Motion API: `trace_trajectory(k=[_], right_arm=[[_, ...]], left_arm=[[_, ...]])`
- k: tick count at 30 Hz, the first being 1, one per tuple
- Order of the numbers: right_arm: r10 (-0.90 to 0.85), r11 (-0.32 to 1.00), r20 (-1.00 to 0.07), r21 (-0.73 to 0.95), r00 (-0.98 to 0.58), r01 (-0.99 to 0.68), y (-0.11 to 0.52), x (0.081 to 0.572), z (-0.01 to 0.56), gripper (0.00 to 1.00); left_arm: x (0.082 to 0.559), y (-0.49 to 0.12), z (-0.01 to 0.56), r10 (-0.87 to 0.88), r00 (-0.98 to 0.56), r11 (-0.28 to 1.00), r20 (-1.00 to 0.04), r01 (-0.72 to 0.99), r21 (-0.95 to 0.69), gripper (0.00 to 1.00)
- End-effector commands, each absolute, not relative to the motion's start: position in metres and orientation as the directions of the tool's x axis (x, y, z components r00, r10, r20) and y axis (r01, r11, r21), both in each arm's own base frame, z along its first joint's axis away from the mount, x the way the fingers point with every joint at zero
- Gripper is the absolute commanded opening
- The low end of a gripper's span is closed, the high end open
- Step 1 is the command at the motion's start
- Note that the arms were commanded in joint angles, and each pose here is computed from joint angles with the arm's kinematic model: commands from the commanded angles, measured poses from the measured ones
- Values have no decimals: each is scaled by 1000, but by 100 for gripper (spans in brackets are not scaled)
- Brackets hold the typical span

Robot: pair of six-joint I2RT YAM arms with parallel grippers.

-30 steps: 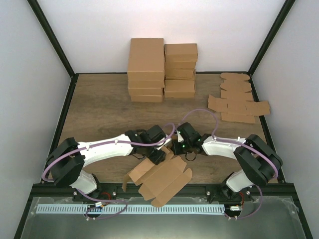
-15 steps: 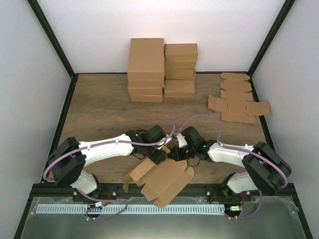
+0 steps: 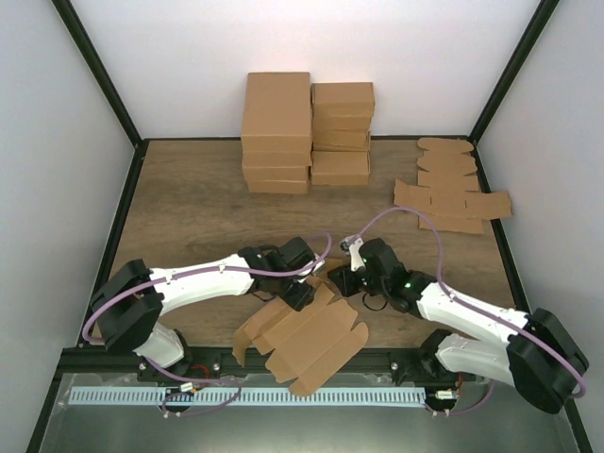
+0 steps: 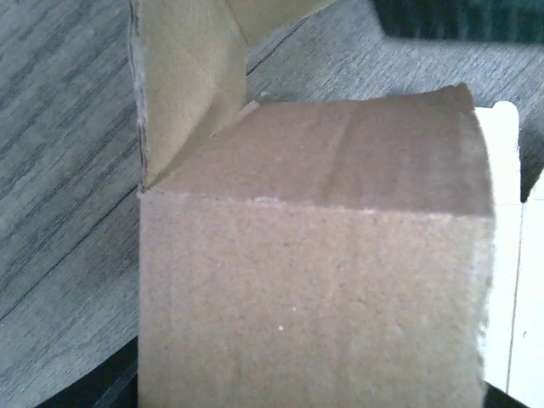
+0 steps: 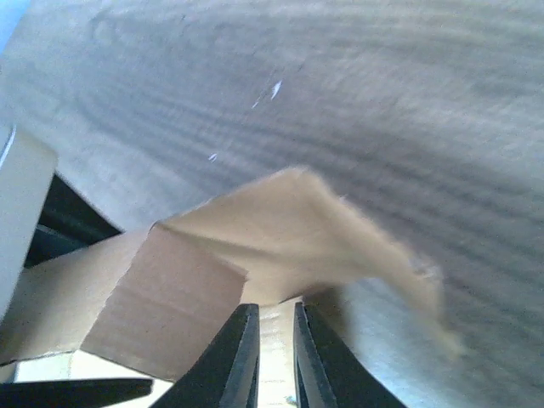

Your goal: Fold the paper box

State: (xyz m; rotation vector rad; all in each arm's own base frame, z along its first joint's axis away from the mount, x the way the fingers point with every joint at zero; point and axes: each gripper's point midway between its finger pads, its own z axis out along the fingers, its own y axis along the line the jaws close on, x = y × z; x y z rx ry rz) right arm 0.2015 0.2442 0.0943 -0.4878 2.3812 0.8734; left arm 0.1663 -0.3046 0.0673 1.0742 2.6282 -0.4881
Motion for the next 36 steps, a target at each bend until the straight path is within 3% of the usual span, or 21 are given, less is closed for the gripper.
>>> trace_trajectory(k=[1, 3, 5, 7, 12, 14, 15, 30, 36], right_arm=[[-78, 822, -722, 344, -687, -454, 219, 228, 105, 16], [-84, 814, -758, 322, -647, -483, 218, 228, 113, 21], [-80, 812, -770, 318, -633, -490, 216, 228, 119, 42], [-81, 802, -782, 318, -618, -506, 216, 230, 124, 56], [-68, 776, -770, 359, -634, -519, 212, 240, 123, 74], [-88, 765, -767, 357, -635, -537, 213, 241, 121, 93], [-94, 758, -765, 360, -637, -544, 215, 241, 121, 97], [-194, 703, -760, 334, -621, -628, 239, 255, 107, 60], [-195, 697, -737, 360, -647, -620, 241, 252, 106, 20]], left_arm=[[172, -310, 77, 616, -688, 673, -384, 713, -199, 57], [171, -311, 79, 618, -685, 669, -387, 716, -199, 57], [171, -312, 80, 620, -682, 666, -388, 719, -200, 56], [171, -311, 80, 621, -682, 666, -386, 719, -199, 56], [171, -309, 80, 620, -684, 670, -383, 716, -194, 56], [171, -308, 81, 618, -684, 671, -386, 716, -194, 56], [171, -308, 81, 619, -684, 671, -386, 716, -193, 56], [172, -307, 83, 618, -682, 674, -390, 715, -182, 57], [173, -307, 84, 613, -687, 679, -390, 710, -185, 56]])
